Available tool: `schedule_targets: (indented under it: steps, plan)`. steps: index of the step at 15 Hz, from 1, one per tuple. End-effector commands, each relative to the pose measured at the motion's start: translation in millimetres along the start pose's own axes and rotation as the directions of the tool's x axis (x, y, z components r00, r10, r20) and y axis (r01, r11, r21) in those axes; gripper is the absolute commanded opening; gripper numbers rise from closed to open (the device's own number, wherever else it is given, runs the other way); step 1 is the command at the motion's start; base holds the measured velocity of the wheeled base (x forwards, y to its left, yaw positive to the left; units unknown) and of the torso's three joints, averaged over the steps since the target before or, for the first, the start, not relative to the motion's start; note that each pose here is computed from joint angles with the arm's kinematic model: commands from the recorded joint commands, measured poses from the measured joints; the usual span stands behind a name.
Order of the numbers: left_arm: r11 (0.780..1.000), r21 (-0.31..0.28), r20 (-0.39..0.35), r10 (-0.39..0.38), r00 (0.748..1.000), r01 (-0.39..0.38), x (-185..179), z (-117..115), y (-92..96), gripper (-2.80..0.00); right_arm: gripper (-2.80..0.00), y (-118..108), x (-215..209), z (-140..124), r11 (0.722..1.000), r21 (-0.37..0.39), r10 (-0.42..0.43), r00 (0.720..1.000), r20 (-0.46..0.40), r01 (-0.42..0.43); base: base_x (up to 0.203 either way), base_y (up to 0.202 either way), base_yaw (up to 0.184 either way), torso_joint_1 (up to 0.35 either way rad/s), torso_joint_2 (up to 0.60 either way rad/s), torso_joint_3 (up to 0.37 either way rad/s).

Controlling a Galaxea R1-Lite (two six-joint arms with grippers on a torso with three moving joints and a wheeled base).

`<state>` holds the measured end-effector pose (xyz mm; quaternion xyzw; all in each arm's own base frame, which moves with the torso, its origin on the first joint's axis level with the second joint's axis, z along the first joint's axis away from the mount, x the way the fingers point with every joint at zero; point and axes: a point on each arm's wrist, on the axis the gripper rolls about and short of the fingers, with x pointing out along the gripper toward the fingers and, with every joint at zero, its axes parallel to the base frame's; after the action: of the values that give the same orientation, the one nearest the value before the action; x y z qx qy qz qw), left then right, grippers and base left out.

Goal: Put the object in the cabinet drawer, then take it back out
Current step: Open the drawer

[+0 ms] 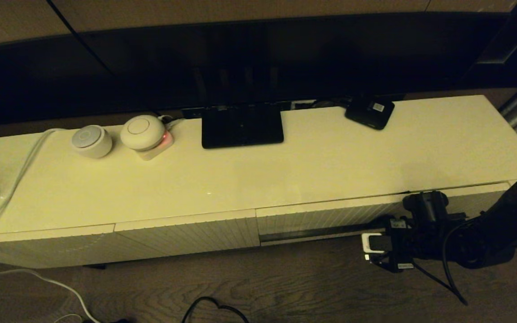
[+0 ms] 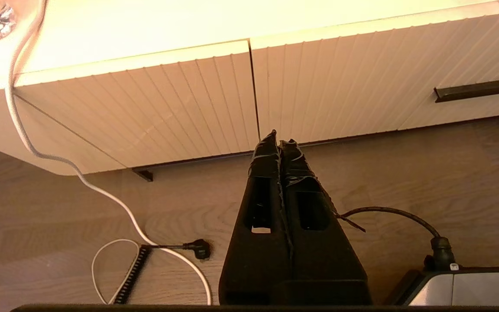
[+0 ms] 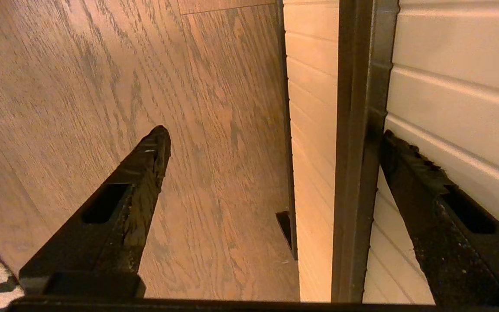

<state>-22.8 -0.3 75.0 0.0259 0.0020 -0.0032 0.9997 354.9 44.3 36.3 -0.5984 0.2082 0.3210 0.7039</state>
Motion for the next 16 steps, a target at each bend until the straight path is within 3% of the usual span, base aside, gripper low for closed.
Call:
schedule_targets:
  steps: [1, 13, 16]
  plan:
    - [1.0, 0.0, -0.003, 0.0, 1.0, 0.0, 0.2, -0.9, -0.1, -2.8, 0.0, -3.2, 5.0, -2.1, 1.0, -0.005, -0.013, 1.0, -0.003, 0.013, 0.0, 0.0, 0.0, 0.0, 0.0, 0.0]
    - [1.0, 0.002, -0.003, 0.0, 1.0, 0.0, 0.2, -0.9, -0.1, -2.8, 0.0, 41.8, -4.3, -6.2, 0.99, -0.003, 0.142, 0.99, -0.014, -0.142, 0.0, 0.0, 0.0, 0.0, 0.0, 0.0]
    - [1.0, 0.0, -0.003, 0.0, 1.0, 0.0, 0.2, -0.9, -0.1, -2.8, 0.0, 53.1, -7.8, -1.2, 0.99, -0.02, 0.141, 0.99, -0.001, -0.141, 0.0, 0.0, 0.0, 0.0, 0.0, 0.0]
